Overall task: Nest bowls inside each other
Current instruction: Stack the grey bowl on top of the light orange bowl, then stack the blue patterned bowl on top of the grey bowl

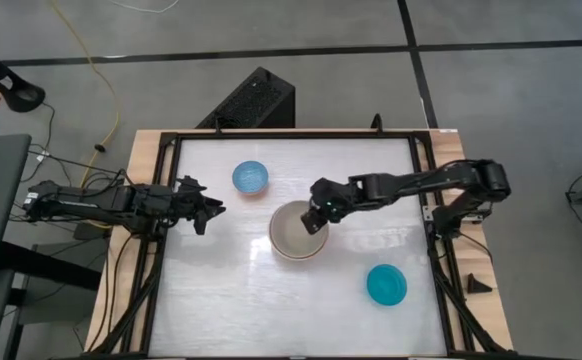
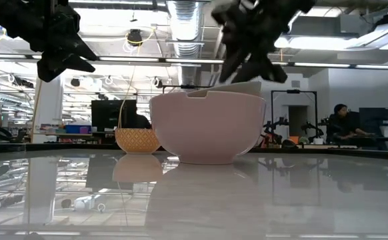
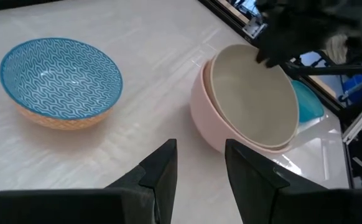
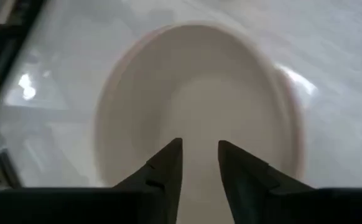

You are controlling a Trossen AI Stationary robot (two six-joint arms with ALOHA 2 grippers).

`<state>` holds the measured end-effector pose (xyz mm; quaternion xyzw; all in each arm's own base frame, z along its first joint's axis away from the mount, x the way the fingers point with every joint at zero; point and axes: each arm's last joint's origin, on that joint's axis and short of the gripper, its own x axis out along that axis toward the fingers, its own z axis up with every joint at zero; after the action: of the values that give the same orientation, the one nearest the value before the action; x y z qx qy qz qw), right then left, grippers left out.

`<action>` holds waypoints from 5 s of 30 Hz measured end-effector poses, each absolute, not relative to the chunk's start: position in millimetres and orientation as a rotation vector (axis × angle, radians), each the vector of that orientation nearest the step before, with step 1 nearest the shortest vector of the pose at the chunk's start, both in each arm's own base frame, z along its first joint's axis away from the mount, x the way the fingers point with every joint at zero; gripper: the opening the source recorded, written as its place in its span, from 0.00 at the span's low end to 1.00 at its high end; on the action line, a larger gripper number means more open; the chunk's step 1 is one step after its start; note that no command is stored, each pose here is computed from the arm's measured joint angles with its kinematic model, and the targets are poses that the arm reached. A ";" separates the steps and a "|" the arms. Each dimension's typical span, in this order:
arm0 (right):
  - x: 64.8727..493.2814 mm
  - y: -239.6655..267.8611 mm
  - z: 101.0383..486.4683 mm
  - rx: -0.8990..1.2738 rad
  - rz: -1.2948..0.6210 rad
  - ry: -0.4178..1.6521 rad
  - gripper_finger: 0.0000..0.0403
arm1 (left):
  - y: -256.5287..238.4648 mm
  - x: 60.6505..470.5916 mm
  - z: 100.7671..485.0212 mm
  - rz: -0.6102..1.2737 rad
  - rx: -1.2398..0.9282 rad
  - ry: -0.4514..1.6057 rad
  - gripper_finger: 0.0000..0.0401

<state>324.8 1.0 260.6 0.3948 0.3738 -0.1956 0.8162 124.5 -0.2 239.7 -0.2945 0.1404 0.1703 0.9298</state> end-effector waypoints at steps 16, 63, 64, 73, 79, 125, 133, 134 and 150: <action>323.6 -21.0 251.9 0.795 -0.417 0.869 0.27 | -0.2 123.9 238.1 0.360 -0.637 0.299 0.31; 483.0 -160.3 193.3 0.617 -0.553 0.797 0.47 | 1.2 120.8 232.1 0.441 -0.694 0.330 0.31; 483.3 -159.5 193.3 0.626 -0.555 0.795 0.45 | 1.2 120.8 232.1 0.441 -0.695 0.329 0.31; 487.2 -158.1 181.8 0.699 -0.551 0.798 0.11 | 1.2 120.8 232.2 0.443 -0.694 0.329 0.31; 480.6 -173.4 190.5 0.735 -0.559 0.780 0.09 | 1.1 120.8 232.1 0.438 -0.695 0.331 0.31; 370.3 -8.0 255.8 0.738 -0.595 1.072 0.09 | -2.4 155.0 215.5 0.495 -0.505 0.430 0.31; 370.6 -6.3 249.4 0.746 -0.614 1.087 0.20 | -2.6 157.4 214.7 0.495 -0.503 0.429 0.31; 371.1 -5.9 250.1 0.747 -0.611 1.081 0.23 | -2.5 157.4 214.7 0.495 -0.501 0.430 0.31; 361.5 -5.4 292.7 0.748 -0.564 1.013 0.51 | -2.6 157.5 214.9 0.493 -0.492 0.430 0.31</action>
<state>361.5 -5.4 292.7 0.3451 0.4671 -0.2601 0.7715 157.5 -2.6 214.9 -0.2391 0.2089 0.2396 0.9175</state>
